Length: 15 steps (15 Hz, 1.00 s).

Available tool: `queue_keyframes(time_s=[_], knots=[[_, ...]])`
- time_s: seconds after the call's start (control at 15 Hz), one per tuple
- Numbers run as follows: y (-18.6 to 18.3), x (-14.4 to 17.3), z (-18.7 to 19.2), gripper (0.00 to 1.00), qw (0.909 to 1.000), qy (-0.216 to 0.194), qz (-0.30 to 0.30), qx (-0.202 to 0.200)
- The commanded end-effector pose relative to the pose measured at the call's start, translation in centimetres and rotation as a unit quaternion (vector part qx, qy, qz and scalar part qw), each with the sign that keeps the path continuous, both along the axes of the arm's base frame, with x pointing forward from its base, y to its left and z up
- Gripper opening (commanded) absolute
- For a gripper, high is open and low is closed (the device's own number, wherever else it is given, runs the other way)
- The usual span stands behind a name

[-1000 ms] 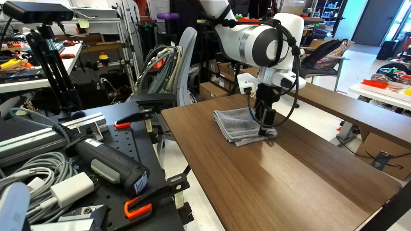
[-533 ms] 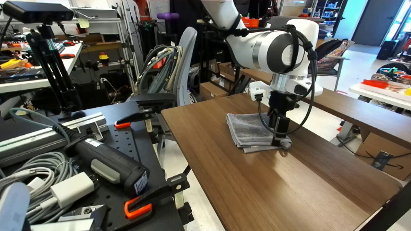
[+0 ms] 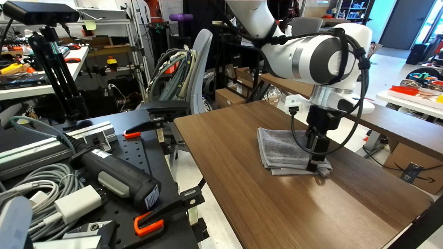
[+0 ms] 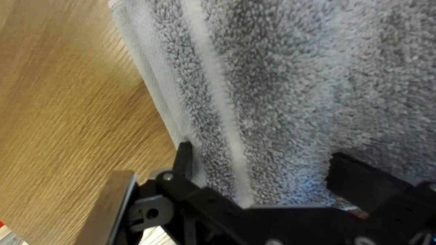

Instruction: Move the towel to the right

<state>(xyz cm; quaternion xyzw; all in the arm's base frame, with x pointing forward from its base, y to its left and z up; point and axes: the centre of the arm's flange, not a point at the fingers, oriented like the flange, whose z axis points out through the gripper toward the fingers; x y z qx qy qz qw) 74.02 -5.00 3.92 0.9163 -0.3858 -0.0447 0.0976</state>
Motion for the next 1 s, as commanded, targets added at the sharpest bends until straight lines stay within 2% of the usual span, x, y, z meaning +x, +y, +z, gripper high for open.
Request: queue_keyframes(time_s=[0.0, 0.2, 0.4, 0.67, 0.93], knots=[[-3.9, 1.6, -0.3, 1.0, 0.9989, 0.006, -0.046, 0.001], [-7.9, 1.5, 0.1, 1.0, 0.9957, 0.005, -0.092, 0.004], [-10.2, 1.4, 0.1, 1.0, 0.9926, 0.008, -0.121, 0.009], [-10.4, 1.3, 0.3, 1.0, 0.9921, 0.005, -0.125, 0.009], [-7.8, 0.0, 3.4, 1.0, 0.994, -0.012, -0.106, 0.025]])
